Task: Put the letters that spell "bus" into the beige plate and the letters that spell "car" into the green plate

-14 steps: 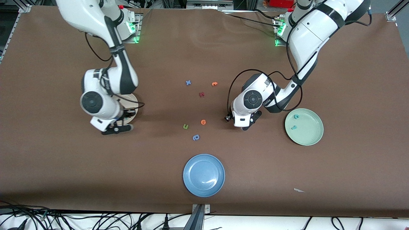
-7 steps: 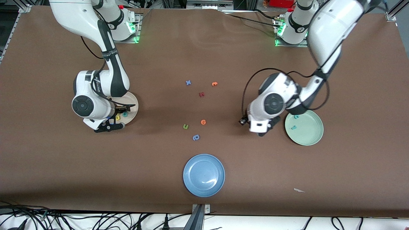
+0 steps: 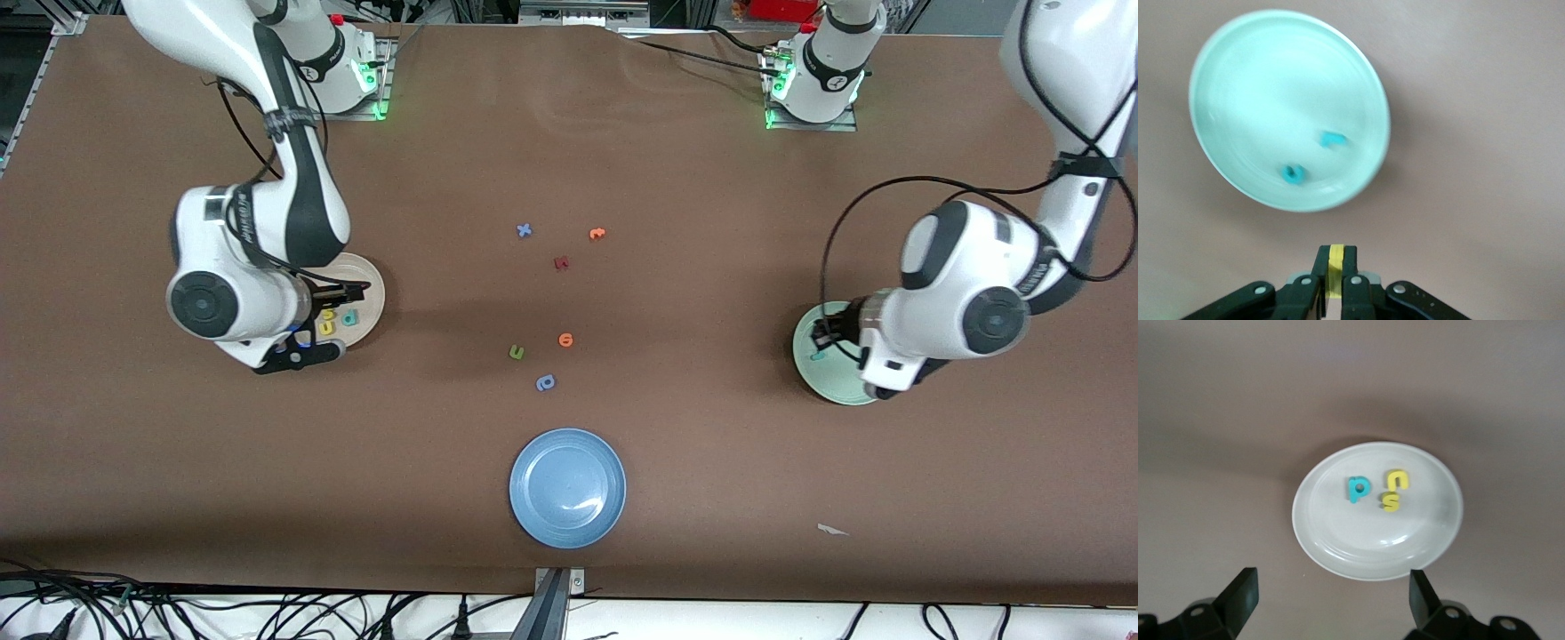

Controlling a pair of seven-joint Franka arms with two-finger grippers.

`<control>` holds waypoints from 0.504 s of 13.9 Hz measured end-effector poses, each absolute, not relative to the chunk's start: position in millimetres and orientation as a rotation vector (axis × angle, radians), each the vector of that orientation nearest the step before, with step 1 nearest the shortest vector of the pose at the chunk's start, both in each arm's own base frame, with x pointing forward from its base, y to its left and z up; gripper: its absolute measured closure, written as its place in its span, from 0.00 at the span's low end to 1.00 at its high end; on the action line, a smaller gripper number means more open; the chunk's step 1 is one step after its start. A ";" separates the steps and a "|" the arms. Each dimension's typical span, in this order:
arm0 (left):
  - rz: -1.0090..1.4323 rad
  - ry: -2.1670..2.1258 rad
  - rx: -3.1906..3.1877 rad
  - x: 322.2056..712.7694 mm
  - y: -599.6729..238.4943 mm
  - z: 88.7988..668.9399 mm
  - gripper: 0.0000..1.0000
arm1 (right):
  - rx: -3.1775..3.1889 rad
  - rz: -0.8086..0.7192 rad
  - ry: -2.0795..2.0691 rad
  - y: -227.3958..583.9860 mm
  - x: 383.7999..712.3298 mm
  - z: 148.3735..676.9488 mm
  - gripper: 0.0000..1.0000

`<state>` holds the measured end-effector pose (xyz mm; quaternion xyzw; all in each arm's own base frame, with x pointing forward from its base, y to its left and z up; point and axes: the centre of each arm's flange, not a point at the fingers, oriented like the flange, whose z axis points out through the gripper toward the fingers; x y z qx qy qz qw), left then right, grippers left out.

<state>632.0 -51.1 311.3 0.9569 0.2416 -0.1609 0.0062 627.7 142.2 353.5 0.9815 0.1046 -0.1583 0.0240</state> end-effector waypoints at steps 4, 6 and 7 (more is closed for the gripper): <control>-0.528 0.612 3.082 631.7 8.6 281.1 0.90 | 3.079 -0.265 0.238 110.3 656.2 465.3 0.00; -0.558 0.581 3.100 631.0 6.8 263.1 0.90 | 3.124 -0.165 0.185 82.0 658.9 513.5 0.00; -0.570 0.573 3.096 630.6 4.6 257.1 0.85 | 3.147 -0.117 0.164 66.8 656.2 536.8 0.00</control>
